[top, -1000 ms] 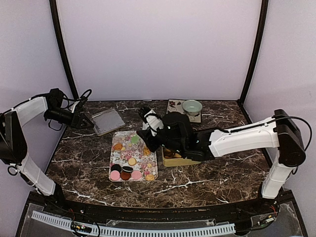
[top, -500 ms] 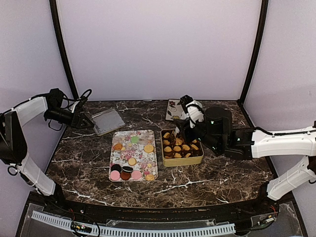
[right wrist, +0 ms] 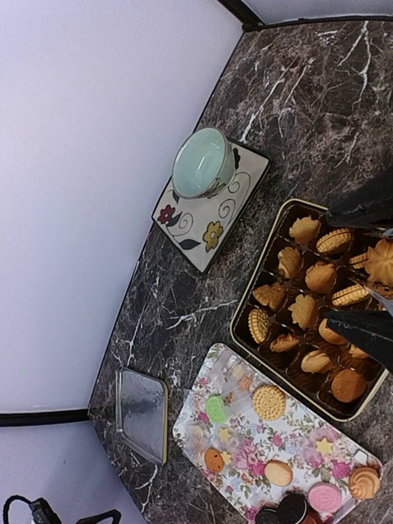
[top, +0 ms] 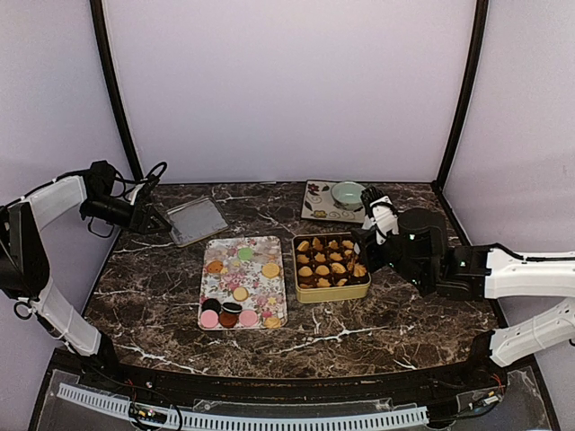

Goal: Pack the cookies
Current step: Place the fake cookies in the empty pocket of the box.

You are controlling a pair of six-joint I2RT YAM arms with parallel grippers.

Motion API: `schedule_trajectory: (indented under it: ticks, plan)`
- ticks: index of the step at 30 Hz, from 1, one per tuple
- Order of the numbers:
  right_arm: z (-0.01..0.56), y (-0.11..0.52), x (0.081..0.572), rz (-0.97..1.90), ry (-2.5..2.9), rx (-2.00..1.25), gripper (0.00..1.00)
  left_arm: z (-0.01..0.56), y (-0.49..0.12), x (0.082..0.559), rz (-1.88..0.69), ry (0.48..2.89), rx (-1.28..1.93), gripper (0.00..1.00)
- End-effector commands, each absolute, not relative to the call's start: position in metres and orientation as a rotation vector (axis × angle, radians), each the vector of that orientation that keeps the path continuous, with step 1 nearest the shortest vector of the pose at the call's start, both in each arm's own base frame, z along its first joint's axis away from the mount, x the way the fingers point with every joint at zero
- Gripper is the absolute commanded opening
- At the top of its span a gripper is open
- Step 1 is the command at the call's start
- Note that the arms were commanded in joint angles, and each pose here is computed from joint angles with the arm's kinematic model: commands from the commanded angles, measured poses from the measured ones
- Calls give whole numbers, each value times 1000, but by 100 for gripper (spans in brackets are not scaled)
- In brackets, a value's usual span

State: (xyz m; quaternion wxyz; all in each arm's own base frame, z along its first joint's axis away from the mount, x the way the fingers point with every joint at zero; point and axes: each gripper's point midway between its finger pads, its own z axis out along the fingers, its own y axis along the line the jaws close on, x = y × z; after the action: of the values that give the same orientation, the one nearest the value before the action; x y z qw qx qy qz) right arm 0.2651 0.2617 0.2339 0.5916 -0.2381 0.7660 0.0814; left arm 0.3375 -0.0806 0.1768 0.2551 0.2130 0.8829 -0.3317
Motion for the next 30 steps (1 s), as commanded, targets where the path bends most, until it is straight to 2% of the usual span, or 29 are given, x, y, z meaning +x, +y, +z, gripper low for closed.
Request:
schedule_trajectory:
  ticks: [1, 9, 13, 22, 30]
  plan:
    - [237, 257, 269, 191, 1775, -499, 29, 188, -81, 335, -913, 2375, 575, 91]
    - [236, 258, 269, 202, 1782, -500, 41, 187, -81, 335, -916, 2377, 575, 91]
    - [243, 258, 268, 215, 1774, -498, 43, 187, -82, 335, -922, 2373, 576, 91]
    - [256, 263, 269, 227, 1754, -503, 42, 185, -82, 333, -922, 2377, 578, 91]
    - [276, 261, 281, 223, 1721, -474, 34, 184, -82, 332, -921, 2378, 578, 91]
